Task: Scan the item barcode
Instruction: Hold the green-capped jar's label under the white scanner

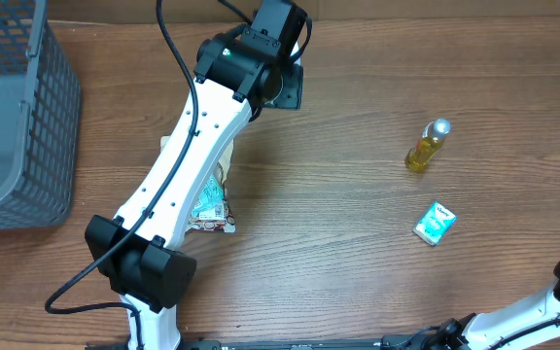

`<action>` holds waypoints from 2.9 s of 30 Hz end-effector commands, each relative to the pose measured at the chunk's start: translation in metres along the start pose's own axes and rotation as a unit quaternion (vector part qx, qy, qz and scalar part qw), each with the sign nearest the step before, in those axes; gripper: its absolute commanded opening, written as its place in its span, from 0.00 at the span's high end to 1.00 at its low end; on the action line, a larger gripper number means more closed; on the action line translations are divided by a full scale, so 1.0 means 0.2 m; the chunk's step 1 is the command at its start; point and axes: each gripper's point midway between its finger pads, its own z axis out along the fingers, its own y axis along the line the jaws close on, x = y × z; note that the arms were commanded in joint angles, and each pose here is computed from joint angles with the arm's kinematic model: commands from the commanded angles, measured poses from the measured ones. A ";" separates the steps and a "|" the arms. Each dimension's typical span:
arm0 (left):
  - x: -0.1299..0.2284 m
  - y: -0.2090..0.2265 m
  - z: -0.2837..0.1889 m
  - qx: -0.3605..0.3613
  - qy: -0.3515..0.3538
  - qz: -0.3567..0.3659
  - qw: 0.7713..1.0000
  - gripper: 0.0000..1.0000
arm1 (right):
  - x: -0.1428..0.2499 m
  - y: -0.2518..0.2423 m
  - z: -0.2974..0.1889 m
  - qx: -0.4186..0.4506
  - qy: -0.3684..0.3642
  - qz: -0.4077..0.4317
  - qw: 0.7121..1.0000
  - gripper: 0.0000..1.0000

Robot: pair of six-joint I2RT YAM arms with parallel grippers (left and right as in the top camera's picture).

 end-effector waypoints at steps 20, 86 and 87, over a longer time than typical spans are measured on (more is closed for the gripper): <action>-0.78 0.14 0.13 0.017 -0.271 -0.071 0.960 0.62 | -0.02 0.00 -0.04 -0.001 -0.014 0.002 1.000 0.00; -1.04 0.04 0.85 0.126 -0.453 -0.088 0.878 0.93 | -0.02 0.00 -0.04 -0.001 -0.014 0.002 1.000 0.00; -1.05 0.03 0.81 0.132 -0.455 -0.084 0.877 0.95 | -0.02 0.00 -0.04 -0.001 -0.014 0.002 1.000 0.00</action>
